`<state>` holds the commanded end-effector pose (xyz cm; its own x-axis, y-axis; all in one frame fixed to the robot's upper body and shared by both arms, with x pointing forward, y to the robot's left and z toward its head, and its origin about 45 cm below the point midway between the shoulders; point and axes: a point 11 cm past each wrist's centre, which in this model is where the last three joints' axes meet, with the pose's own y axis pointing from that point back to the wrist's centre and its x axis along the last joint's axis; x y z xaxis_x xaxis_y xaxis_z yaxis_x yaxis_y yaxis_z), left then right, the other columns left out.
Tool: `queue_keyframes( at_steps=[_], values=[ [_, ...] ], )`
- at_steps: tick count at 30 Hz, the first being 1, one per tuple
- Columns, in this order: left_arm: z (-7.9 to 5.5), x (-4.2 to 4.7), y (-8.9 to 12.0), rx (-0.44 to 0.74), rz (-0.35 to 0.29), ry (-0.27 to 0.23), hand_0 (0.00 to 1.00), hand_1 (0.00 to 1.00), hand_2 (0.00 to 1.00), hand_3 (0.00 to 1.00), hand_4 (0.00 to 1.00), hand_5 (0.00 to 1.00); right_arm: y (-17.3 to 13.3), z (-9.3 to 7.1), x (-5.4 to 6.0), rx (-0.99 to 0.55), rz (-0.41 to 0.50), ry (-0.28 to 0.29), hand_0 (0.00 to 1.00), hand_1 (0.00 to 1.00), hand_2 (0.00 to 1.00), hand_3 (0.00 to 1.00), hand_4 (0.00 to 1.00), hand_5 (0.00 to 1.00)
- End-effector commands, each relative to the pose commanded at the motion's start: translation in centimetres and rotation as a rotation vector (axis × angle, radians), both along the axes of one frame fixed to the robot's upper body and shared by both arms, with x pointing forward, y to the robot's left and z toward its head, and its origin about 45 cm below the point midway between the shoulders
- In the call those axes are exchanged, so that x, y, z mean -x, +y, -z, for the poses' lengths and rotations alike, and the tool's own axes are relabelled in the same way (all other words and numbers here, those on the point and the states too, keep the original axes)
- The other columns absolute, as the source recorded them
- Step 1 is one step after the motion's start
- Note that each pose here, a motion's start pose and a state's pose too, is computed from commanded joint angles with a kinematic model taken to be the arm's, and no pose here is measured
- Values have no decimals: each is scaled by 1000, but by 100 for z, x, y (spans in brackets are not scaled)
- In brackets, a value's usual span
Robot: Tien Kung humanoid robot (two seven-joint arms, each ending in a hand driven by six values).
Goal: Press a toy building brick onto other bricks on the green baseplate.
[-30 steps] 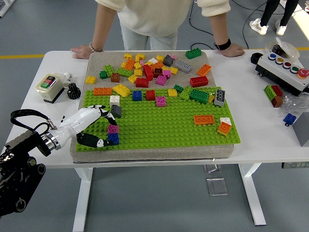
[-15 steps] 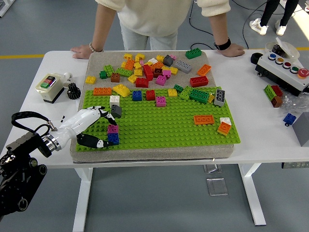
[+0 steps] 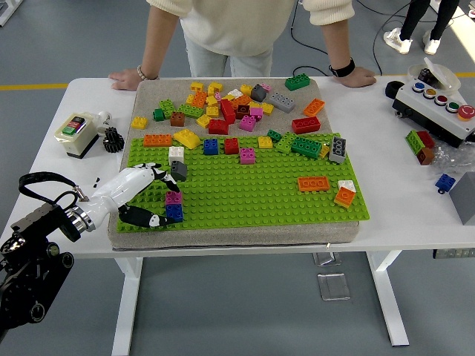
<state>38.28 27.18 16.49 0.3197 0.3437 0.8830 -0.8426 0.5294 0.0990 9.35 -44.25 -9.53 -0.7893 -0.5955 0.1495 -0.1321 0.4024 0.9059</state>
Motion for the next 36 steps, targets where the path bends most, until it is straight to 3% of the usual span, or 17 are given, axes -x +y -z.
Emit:
queue_keyframes(
  at_steps=[26, 36],
  values=[
    [34, -13, 26, 0, -12, 10, 905, 738, 631, 586, 971, 197, 17, 7, 4, -2, -2, 0, 731, 659, 706, 590, 916, 497],
    [-133, 48, -18, 6, 19, -22, 905, 738, 631, 584, 971, 194, 7, 6, 15, -1, -5, -1, 731, 659, 706, 589, 916, 498]
  ],
)
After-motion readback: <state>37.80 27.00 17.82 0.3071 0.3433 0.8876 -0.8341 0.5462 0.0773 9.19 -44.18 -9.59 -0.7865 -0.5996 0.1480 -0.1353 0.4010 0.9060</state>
